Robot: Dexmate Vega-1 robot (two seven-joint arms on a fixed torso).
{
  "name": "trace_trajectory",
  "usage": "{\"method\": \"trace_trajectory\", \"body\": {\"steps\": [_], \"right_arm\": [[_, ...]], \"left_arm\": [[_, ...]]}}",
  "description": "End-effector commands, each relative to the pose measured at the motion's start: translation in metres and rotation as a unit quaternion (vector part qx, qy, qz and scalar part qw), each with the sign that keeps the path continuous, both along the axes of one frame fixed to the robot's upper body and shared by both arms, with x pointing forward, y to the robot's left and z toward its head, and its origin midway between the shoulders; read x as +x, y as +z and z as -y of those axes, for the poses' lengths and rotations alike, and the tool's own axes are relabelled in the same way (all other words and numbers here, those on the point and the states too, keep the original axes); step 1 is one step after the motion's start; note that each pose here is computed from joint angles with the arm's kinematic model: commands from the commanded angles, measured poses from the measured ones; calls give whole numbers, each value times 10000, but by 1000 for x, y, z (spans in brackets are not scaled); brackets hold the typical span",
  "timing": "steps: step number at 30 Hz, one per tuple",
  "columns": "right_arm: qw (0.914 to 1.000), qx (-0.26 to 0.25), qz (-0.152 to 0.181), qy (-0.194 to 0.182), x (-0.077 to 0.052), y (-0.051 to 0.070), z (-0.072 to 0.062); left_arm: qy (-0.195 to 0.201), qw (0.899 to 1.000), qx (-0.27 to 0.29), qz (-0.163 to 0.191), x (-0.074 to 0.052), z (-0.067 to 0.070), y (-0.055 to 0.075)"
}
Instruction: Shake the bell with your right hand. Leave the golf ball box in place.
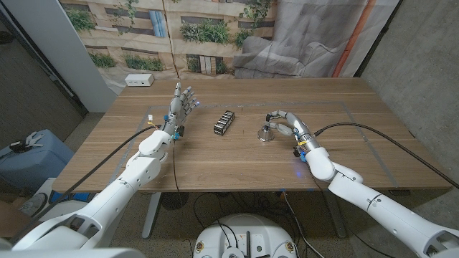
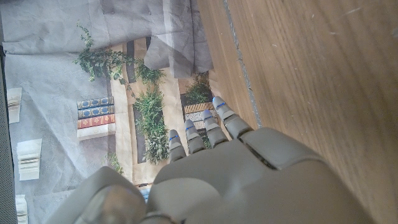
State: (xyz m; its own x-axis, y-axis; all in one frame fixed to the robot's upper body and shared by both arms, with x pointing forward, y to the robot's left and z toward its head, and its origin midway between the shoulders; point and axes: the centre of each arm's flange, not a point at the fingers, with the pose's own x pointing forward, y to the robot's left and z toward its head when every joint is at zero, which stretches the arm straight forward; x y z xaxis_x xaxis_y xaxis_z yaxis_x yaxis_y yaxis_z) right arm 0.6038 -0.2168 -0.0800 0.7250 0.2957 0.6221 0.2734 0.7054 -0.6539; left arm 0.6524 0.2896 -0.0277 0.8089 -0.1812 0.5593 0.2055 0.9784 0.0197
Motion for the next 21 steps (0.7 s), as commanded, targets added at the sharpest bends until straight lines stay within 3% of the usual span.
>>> {"method": "trace_trajectory", "body": {"steps": [1,21], "right_arm": [[9999,112,99,12,1,-1,-2],[9996,223,181,63,0,0,-1]], "left_arm": [[1,10000,0,-1,0,0,0],[1,10000,1,-1,0,0,0]]}}
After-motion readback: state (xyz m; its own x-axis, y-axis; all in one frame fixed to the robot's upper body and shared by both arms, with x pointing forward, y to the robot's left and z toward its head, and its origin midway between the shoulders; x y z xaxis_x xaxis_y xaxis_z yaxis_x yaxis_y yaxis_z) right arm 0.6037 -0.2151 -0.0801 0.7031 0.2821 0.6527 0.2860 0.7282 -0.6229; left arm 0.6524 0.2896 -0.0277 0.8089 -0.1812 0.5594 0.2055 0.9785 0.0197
